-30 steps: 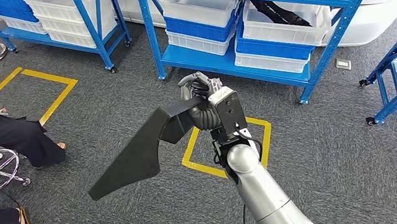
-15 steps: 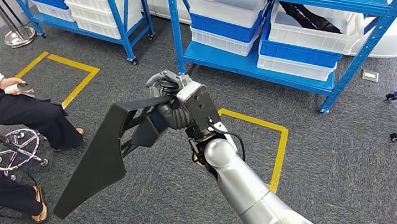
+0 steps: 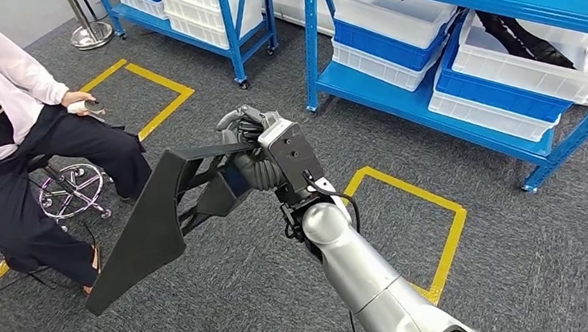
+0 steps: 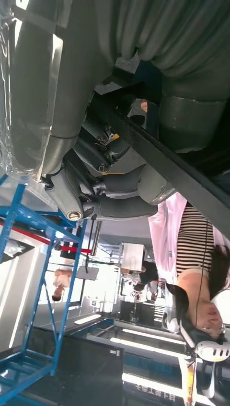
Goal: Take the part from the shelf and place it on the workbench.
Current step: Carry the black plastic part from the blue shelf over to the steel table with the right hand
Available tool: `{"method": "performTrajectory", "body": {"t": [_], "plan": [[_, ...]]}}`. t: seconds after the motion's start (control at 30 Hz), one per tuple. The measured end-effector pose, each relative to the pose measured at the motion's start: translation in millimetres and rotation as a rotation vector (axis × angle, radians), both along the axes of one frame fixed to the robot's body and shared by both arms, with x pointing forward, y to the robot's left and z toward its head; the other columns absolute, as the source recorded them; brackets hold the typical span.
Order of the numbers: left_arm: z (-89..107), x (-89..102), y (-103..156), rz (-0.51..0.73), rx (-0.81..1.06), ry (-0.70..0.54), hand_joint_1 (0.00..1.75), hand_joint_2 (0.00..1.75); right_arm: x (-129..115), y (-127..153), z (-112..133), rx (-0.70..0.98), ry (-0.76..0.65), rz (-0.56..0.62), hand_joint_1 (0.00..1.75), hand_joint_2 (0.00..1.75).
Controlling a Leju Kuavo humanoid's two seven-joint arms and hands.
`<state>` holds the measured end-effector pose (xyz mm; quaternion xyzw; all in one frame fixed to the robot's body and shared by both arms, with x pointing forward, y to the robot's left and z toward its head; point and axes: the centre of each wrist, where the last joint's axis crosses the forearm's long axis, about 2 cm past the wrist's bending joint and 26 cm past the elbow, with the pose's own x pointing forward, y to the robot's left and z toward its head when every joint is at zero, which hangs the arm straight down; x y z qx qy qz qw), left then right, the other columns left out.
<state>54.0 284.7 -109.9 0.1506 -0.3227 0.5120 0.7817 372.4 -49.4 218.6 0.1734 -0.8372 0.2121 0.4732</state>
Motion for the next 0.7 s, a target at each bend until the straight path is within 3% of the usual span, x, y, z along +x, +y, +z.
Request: {"method": "performTrajectory", "body": {"t": [0.7], "plan": [[0.0, -0.1, 0.1, 0.0, 0.001, -0.001, 0.0, 1.75, 0.7, 1.8, -0.4, -0.013, 0.0, 0.007, 1.75, 1.75]]}}
